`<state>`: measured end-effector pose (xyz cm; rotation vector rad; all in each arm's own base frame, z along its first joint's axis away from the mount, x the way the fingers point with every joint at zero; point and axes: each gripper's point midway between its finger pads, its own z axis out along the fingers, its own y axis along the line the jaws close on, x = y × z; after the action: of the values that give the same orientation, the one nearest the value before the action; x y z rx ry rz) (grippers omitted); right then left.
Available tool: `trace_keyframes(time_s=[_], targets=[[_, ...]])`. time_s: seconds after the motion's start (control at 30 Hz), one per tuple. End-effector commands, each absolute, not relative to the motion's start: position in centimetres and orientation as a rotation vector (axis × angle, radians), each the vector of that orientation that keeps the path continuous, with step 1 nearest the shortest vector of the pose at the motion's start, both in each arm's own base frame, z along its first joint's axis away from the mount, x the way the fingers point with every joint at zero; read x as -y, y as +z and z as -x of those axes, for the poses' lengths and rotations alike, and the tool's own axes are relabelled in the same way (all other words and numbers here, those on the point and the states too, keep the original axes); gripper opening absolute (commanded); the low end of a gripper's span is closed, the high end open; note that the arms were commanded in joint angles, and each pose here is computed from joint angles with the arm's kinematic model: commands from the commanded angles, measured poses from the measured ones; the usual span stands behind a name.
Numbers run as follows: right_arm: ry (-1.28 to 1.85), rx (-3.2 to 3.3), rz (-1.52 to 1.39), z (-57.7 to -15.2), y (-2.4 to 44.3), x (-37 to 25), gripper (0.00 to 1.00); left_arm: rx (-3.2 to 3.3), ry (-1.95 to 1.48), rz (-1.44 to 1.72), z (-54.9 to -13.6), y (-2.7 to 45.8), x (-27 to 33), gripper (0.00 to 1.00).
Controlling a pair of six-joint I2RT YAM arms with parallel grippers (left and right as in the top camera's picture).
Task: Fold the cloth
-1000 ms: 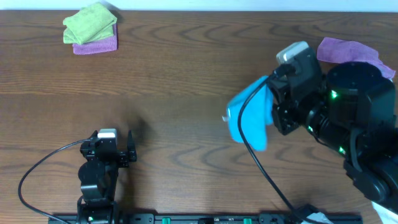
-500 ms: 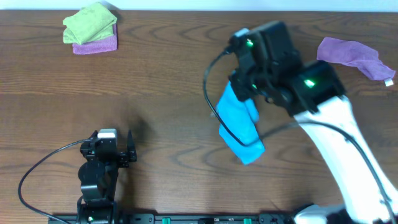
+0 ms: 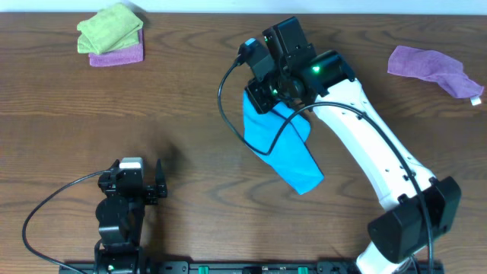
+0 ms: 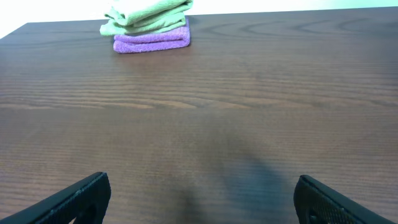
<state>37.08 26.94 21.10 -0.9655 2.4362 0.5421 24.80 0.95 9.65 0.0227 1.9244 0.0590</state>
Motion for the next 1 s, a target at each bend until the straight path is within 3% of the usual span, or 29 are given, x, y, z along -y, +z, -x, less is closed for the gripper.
trace_keyframes(time_s=[0.0, 0.13, 0.27, 0.43, 0.6, 0.77, 0.97], targets=[[0.892, -2.196, 1.273, -32.9, 23.7, -30.8, 0.01, -1.985, 0.073, -0.023, -24.2, 7.9, -1.1, 0.95], [1.038, -2.1, 1.374, -30.8, 24.6, -31.6, 0.01, -1.984, 0.073, -0.023, -24.2, 7.9, -1.1, 0.95], [0.87, -2.189, 1.33, -32.4, 23.2, -30.4, 0.01, -1.985, 0.073, -0.023, -24.2, 7.9, -1.1, 0.95], [-0.026, -2.444, 0.584, -42.5, 21.7, -20.7, 0.01, -1.985, 0.073, -0.023, -24.2, 7.9, -1.1, 0.95], [-0.449, -2.331, 0.169, -46.0, 24.0, -12.6, 0.01, -1.985, 0.073, -0.023, -24.2, 7.9, -1.1, 0.95], [-0.45, -2.332, 0.053, -47.0, 24.1, -9.7, 0.01, -1.984, 0.073, -0.023, -24.2, 7.9, -1.1, 0.95], [-0.231, -2.409, 0.14, -48.2, 21.9, -10.9, 0.01, -1.985, 0.073, -0.023, -24.2, 7.9, -1.1, 0.95]])
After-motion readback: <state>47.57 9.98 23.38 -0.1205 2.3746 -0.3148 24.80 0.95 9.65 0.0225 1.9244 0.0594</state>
